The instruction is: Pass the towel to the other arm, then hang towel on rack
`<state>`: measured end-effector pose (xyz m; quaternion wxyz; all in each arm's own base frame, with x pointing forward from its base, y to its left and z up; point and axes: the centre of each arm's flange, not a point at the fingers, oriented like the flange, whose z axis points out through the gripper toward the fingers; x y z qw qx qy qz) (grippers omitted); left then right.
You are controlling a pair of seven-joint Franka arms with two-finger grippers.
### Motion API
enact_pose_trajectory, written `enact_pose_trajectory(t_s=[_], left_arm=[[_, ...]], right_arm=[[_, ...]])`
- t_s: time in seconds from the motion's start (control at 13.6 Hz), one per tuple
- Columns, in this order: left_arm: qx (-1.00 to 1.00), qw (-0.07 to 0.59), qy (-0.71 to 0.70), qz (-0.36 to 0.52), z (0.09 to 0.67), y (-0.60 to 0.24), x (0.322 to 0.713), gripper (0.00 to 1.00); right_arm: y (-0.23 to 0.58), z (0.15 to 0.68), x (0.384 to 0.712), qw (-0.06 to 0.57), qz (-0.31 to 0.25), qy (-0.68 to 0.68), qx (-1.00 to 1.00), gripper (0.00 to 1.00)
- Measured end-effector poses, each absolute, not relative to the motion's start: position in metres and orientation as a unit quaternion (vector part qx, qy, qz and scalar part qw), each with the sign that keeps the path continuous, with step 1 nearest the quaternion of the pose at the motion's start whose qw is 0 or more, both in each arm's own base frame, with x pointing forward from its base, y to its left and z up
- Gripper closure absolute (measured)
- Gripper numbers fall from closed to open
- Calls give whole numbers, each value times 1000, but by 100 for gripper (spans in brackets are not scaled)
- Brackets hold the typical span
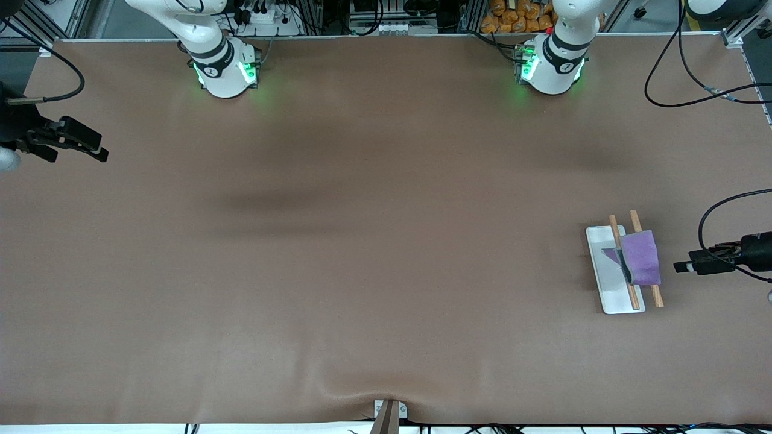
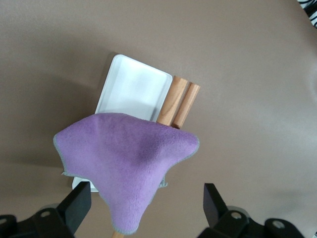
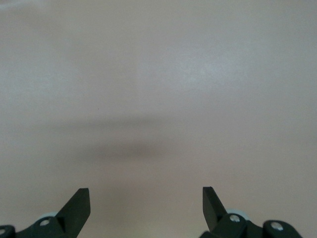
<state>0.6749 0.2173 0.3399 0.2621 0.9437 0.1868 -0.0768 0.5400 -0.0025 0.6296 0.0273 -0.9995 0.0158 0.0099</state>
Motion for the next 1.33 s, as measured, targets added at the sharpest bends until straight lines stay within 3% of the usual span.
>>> enact_pose_trajectory(t_s=[0.44,0.88,1.33], left_arm=[[967,202,149,-54,401,199,674,0],[993,86,70,-50,509,96,661,0],[996,57,49,-40,583,42,629,0]], right_arm=[[4,631,540,27,9,10,-1000,0],[4,632,541,27,7,10,-1000,0],[4,631,541,27,7,10,-1000,0]])
